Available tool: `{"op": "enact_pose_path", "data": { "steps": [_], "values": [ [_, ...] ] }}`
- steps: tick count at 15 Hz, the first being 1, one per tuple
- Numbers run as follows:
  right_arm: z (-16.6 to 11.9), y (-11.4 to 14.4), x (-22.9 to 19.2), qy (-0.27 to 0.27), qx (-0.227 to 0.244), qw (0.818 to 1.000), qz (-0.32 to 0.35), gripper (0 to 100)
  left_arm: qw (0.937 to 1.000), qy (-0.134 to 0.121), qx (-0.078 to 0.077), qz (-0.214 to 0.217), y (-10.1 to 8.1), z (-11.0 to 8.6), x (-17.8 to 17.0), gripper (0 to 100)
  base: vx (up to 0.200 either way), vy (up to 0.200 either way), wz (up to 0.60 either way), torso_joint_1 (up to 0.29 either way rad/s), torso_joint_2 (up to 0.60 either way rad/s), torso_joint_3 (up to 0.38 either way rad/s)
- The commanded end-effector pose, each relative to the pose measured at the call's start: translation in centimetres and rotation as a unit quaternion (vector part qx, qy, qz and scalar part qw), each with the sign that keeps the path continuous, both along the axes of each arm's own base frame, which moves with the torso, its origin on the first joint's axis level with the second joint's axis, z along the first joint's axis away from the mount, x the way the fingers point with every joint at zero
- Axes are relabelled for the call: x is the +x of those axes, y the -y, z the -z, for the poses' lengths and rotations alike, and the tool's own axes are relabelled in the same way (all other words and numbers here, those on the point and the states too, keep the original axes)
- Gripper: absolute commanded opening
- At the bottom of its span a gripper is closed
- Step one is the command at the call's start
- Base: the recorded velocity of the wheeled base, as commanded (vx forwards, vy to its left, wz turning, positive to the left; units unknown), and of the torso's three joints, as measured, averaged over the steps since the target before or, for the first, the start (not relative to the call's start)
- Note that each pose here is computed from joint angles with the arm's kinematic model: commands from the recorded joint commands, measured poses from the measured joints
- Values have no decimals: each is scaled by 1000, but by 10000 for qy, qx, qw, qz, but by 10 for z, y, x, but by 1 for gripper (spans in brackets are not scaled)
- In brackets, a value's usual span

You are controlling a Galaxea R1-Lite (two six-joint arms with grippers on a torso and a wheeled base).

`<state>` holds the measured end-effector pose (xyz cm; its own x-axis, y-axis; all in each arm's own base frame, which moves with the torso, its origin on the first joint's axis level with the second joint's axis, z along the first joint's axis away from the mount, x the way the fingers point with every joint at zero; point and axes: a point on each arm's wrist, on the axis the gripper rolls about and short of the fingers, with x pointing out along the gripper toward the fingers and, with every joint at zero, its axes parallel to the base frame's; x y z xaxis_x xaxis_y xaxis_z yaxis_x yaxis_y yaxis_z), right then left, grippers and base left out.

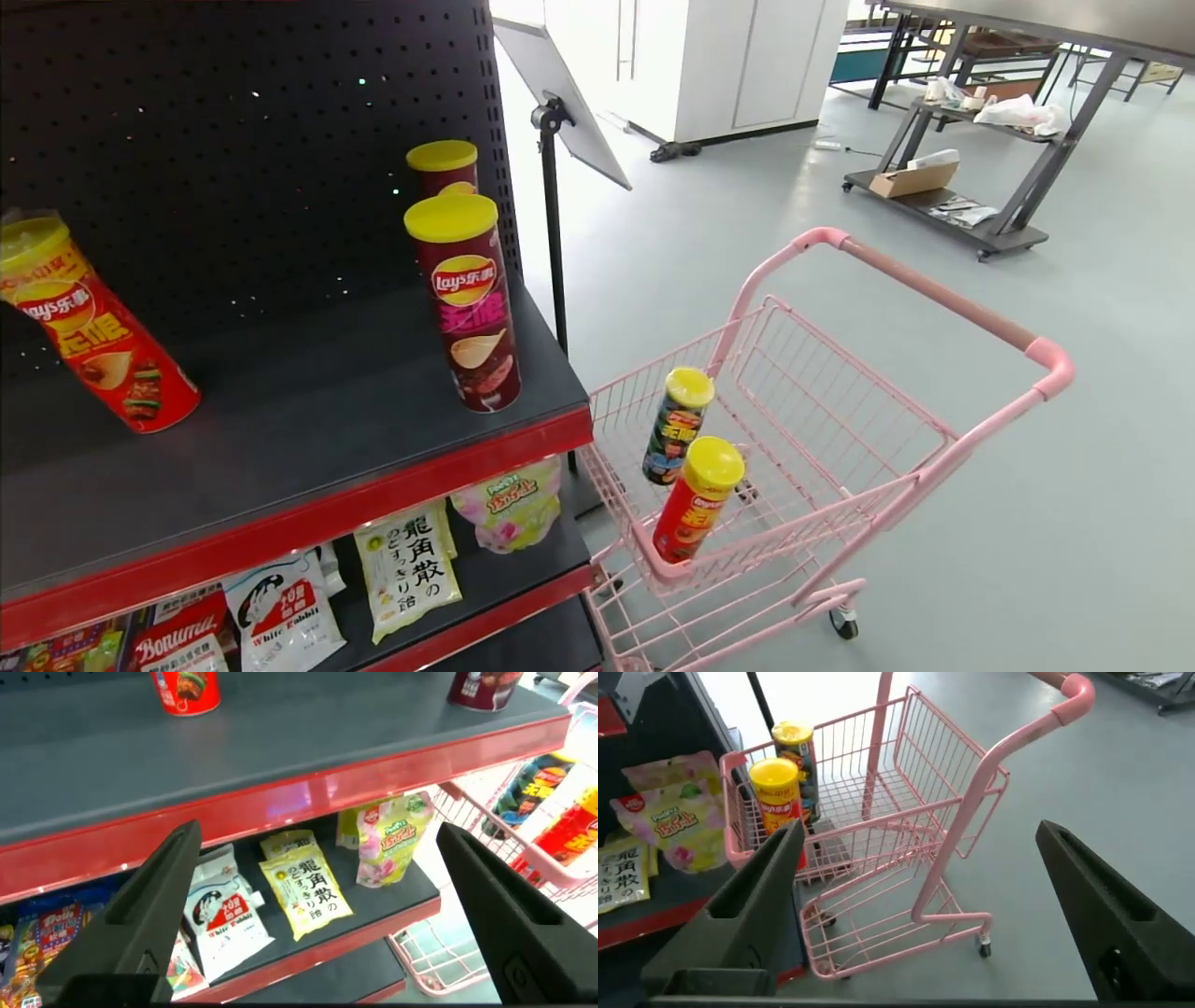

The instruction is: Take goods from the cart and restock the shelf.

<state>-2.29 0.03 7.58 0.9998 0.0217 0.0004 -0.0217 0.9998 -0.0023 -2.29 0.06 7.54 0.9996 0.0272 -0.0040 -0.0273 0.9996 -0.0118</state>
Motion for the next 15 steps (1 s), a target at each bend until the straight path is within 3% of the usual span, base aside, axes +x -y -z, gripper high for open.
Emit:
{"op": "enact_pose_path", "data": {
  "steps": [1,15],
  "values": [
    [0,0,0,-2,-4,10000,1,100,10000,-10,-2,-2,0,0,0,100,0,0,0,-144,349,203],
    [0,0,0,-2,4,10000,1,100,10000,-10,-9,-2,0,0,0,100,0,0,0,-151,416,260]
  ]
}}
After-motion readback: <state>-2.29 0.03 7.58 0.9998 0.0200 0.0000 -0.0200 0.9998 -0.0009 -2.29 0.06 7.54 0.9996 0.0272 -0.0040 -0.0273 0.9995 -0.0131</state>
